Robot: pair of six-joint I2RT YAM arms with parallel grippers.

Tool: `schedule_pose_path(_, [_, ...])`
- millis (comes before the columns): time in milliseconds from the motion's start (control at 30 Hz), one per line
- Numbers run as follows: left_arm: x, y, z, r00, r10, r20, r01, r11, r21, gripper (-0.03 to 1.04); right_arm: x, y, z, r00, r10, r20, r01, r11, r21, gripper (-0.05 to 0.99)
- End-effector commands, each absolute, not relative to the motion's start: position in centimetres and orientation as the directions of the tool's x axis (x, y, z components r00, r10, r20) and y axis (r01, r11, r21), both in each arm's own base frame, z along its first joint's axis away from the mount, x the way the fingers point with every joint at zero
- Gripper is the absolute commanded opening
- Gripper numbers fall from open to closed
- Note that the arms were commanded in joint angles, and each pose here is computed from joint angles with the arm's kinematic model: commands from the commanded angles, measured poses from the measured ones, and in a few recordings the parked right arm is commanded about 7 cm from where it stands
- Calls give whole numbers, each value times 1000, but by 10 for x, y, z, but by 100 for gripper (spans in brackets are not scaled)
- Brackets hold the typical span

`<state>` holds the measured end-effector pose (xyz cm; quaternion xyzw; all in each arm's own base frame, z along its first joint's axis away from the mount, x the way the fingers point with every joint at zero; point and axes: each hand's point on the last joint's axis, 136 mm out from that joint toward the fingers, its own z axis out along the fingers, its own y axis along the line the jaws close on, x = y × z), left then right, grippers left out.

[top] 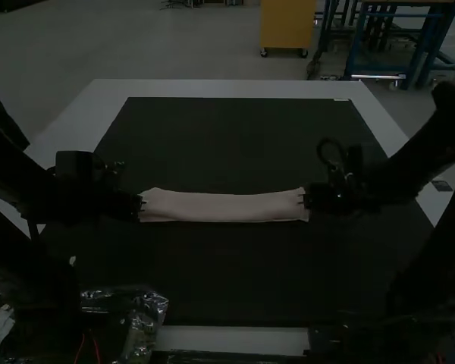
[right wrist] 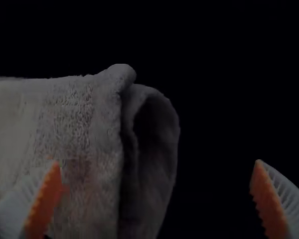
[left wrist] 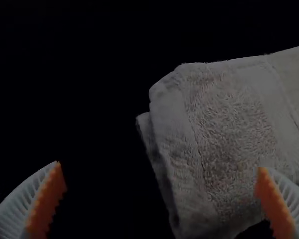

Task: Fold the towel.

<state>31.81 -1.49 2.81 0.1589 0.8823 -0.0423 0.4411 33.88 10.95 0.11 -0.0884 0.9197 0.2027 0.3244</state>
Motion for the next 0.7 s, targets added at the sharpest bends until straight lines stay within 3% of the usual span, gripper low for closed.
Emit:
schedule_pose_path(0, [321,-10,37,-539,236,-809,303,950,75,97,354,108,14,-749,-23,-662,-302,901,311,90])
schedule_pose_path(167, [323,-13,40,-528,231,-818,311,948,67,97,360,111,21,-743,-9,-669,-299,899,320,90])
schedule_pose_path(300, [328,-16,49,-524,144,-839,296,955,-22,97,359,116,22,-749,-2,-663,-297,895,333,90])
schedule_pose_path(500, [335,-13,59,-520,78,-851,270,960,-78,97,354,127,16,-754,-43,-656,-333,885,325,90])
schedule_pose_path(667, [335,-13,59,-523,73,-849,268,960,-82,97,350,130,1,-774,-62,-630,-335,885,323,90])
